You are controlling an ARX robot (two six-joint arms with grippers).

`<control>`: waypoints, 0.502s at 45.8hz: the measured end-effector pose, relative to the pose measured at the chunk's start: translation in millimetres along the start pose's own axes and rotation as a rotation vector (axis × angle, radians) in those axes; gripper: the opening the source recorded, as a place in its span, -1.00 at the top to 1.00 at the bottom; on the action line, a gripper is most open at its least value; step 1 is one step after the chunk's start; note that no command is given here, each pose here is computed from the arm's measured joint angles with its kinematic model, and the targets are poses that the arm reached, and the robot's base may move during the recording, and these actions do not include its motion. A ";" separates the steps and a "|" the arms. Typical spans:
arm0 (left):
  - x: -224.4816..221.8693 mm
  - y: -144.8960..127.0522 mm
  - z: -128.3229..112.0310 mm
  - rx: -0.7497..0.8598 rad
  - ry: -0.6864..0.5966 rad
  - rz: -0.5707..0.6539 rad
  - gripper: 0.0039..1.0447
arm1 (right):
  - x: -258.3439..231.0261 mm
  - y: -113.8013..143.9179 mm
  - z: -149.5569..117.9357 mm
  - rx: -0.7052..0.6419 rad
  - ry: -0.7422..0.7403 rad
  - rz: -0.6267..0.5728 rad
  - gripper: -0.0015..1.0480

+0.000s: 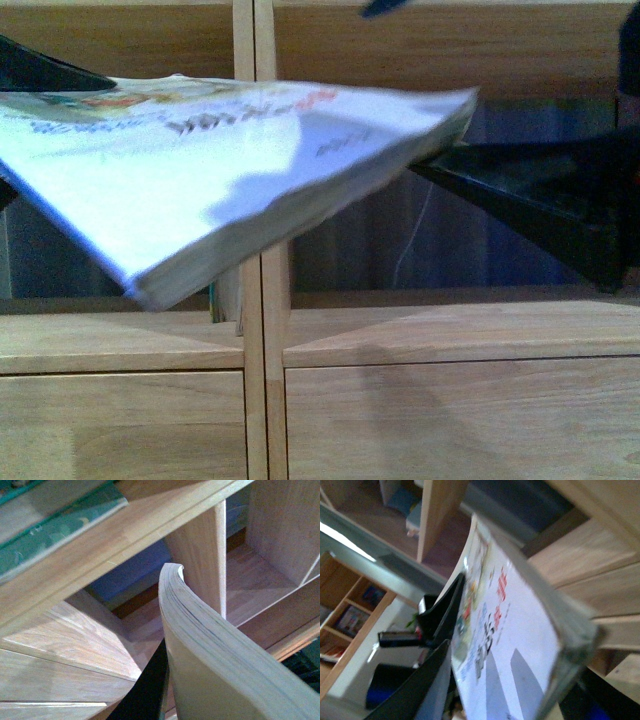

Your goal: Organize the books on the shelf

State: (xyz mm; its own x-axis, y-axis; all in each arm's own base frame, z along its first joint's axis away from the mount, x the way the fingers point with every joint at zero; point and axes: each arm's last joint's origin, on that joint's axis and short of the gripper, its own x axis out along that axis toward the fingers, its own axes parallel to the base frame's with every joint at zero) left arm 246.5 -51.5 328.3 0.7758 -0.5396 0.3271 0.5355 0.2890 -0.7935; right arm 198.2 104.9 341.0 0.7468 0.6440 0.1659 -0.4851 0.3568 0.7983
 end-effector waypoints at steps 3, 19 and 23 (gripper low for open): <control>-2.1 0.0 12.2 0.072 -0.007 0.050 0.69 | -4.3 -12.3 18.7 -0.082 -0.122 -0.092 -0.50; -12.2 -14.2 96.6 0.765 -0.147 0.462 0.69 | -30.4 -73.4 67.2 -0.397 -0.365 -0.523 -0.86; -10.8 -13.3 114.3 0.949 -0.181 0.536 0.69 | -31.1 -74.1 66.4 -0.453 -0.355 -0.561 -0.81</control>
State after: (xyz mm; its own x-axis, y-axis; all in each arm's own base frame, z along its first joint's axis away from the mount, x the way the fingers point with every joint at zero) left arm 269.0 40.9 394.0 0.9798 -0.0612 0.1905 0.0934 0.9819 -0.1646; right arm 241.2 13.5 315.1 0.9971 0.0609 0.0448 -0.0753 0.8525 0.5173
